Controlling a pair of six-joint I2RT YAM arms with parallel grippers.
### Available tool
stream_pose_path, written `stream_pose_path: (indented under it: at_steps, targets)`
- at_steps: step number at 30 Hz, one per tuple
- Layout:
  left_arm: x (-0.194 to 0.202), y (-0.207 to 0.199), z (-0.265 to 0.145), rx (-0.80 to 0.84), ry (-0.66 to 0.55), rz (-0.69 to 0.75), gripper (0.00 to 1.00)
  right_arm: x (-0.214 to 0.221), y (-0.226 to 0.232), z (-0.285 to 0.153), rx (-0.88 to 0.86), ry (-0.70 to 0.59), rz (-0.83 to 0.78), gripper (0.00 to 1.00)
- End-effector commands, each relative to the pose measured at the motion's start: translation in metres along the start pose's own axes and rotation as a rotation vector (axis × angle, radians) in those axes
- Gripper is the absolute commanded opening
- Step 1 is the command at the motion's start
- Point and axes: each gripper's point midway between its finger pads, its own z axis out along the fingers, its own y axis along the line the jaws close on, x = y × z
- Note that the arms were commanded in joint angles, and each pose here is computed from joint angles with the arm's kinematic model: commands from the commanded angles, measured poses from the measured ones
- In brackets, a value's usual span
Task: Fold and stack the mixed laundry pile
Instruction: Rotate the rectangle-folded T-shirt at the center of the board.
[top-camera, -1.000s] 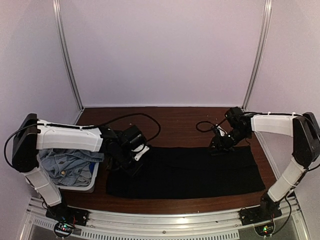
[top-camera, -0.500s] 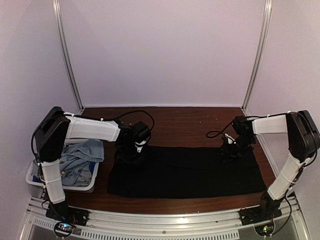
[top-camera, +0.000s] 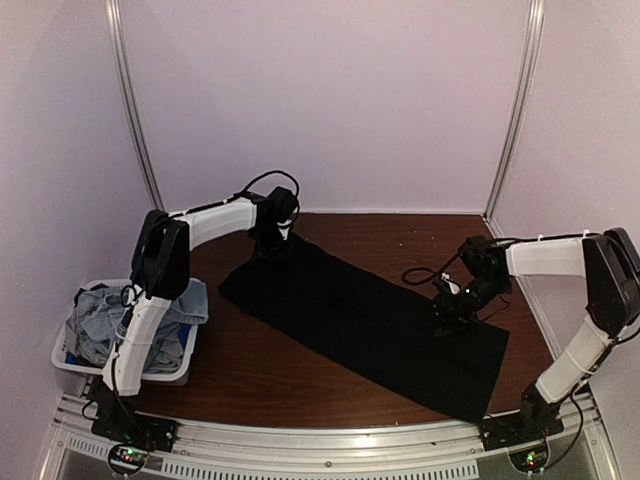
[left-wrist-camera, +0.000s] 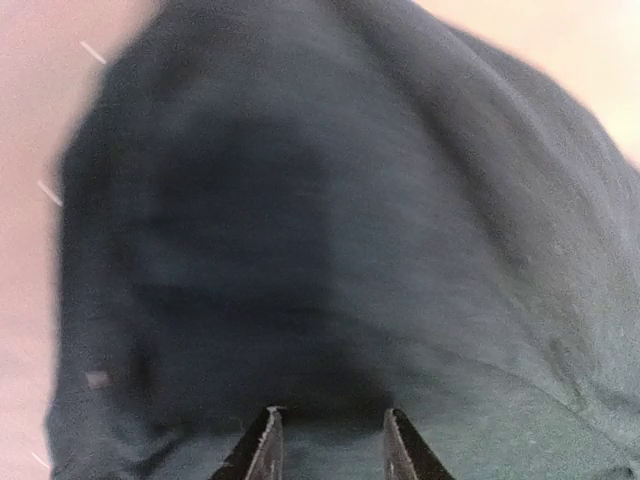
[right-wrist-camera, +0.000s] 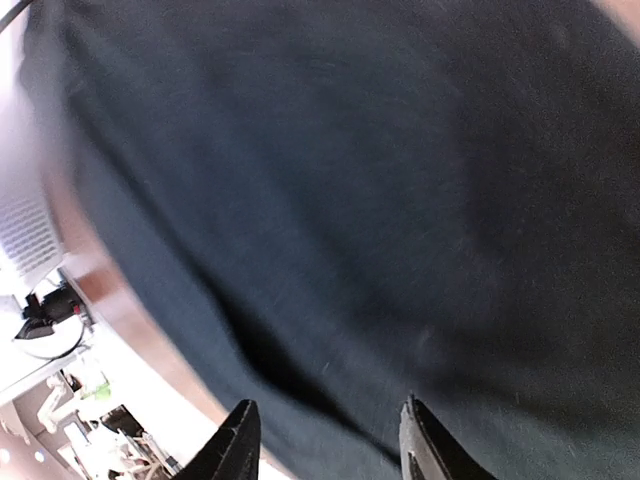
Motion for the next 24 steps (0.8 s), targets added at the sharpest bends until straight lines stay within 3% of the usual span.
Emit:
stream_pose_path:
  at_steps: [1,4,9,15,24]
  targets:
    - [-0.053,0.003,-0.048,0.071,-0.141,0.023,0.38,-0.027,0.033,-0.043,-0.039,-0.090,-0.095,0.49]
    - [-0.043,-0.018,-0.070,0.177,-0.135,0.046,0.38,-0.038,0.024,-0.051,0.013,-0.104,-0.105,0.48]
    - [0.018,-0.037,-0.080,0.175,-0.033,0.108,0.38,-0.034,0.003,-0.047,0.116,-0.065,-0.115,0.43]
    - [0.087,-0.052,-0.062,0.163,0.106,0.110,0.37,-0.020,-0.017,-0.033,0.156,-0.034,-0.032,0.39]
    - [0.103,-0.021,-0.017,0.044,0.186,0.041,0.30,0.020,-0.041,0.004,0.203,0.096,0.024,0.34]
